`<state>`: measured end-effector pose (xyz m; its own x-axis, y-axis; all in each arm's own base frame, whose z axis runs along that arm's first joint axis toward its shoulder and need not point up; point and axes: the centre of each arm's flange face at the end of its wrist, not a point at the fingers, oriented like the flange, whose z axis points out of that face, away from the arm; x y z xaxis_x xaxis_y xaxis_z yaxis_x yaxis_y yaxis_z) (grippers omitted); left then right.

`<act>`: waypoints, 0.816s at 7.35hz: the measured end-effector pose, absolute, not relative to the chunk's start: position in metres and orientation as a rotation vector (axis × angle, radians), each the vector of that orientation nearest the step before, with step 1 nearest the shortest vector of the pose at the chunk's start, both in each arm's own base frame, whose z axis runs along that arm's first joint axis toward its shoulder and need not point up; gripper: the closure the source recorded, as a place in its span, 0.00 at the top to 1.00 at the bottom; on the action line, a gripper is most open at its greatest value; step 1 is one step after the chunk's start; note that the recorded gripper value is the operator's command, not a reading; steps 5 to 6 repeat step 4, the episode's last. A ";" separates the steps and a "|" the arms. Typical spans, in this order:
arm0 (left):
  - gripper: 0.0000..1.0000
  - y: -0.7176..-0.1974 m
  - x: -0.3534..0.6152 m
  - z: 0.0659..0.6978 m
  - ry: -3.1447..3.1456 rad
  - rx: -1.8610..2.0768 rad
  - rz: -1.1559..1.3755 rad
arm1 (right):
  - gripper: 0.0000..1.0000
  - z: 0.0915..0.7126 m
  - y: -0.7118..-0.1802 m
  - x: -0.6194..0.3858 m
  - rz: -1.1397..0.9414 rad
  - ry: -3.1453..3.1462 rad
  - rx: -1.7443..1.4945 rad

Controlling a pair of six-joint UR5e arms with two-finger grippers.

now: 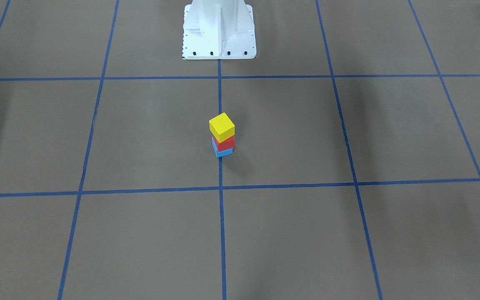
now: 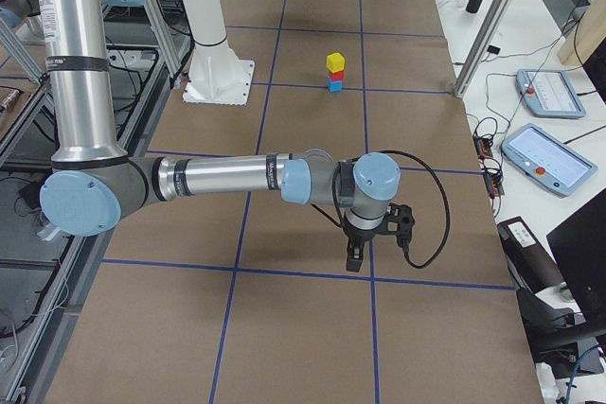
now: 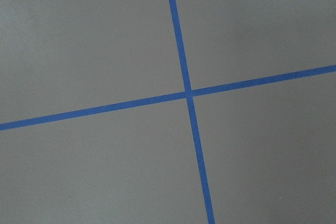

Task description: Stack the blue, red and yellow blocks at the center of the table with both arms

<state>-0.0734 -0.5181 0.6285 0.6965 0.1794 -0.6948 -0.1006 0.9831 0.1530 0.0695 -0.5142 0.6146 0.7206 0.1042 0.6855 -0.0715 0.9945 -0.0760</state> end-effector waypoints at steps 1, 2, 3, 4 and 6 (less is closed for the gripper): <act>1.00 -0.519 -0.073 0.628 0.785 0.108 0.157 | 0.99 0.613 -0.515 0.069 0.096 -0.760 -0.043; 1.00 -0.520 -0.073 0.627 0.785 0.109 0.157 | 0.99 0.613 -0.516 0.069 0.095 -0.760 -0.041; 1.00 -0.520 -0.073 0.627 0.785 0.109 0.157 | 0.99 0.612 -0.516 0.069 0.095 -0.760 -0.041; 1.00 -0.520 -0.073 0.626 0.785 0.110 0.157 | 0.99 0.612 -0.516 0.069 0.094 -0.760 -0.039; 1.00 -0.520 -0.073 0.626 0.785 0.110 0.157 | 0.99 0.612 -0.516 0.069 0.094 -0.760 -0.039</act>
